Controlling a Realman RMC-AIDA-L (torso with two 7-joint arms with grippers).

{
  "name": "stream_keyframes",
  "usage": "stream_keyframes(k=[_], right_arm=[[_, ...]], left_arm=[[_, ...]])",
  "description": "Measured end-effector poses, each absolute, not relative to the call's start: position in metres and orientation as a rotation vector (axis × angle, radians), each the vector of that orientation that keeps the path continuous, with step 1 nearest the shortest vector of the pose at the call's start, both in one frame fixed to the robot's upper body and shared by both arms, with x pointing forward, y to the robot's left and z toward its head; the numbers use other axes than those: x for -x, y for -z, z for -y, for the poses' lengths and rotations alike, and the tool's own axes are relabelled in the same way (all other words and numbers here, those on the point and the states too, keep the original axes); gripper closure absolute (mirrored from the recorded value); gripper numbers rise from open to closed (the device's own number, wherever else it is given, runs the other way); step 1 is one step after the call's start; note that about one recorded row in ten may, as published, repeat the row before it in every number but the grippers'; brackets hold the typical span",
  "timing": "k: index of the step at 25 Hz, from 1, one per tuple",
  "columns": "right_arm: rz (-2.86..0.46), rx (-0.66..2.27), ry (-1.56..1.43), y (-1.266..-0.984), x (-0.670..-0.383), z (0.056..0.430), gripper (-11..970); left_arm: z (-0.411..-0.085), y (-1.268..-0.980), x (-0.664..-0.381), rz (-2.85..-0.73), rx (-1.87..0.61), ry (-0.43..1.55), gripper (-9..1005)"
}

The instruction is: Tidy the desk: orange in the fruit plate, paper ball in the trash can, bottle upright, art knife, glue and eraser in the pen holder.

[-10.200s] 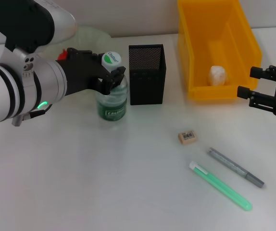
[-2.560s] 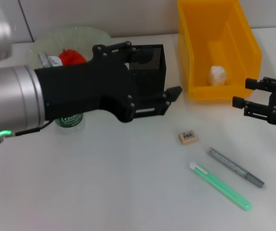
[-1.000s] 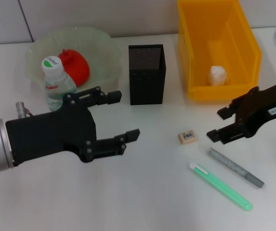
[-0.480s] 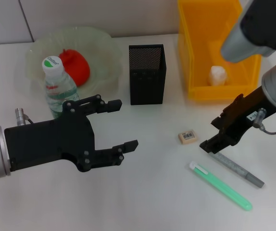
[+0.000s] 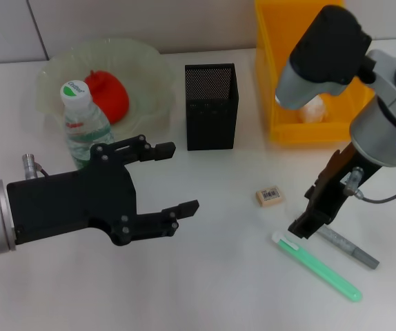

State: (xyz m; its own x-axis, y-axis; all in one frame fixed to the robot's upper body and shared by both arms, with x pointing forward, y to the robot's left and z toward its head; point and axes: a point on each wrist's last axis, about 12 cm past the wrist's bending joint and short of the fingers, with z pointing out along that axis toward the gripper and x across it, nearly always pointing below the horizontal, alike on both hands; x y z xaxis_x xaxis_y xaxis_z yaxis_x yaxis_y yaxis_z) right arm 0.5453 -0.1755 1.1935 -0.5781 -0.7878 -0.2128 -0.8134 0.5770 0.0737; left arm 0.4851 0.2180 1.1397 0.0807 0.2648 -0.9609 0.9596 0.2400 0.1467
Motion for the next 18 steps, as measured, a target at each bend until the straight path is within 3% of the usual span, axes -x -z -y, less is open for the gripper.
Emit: stream_keyframes(k=[18], right_arm=[[-2.735, 1.372, -0.217, -1.174, -0.554, 0.167, 291]], left_arm=[[-0.215, -1.143, -0.485, -1.387, -1.267, 0.799, 213]])
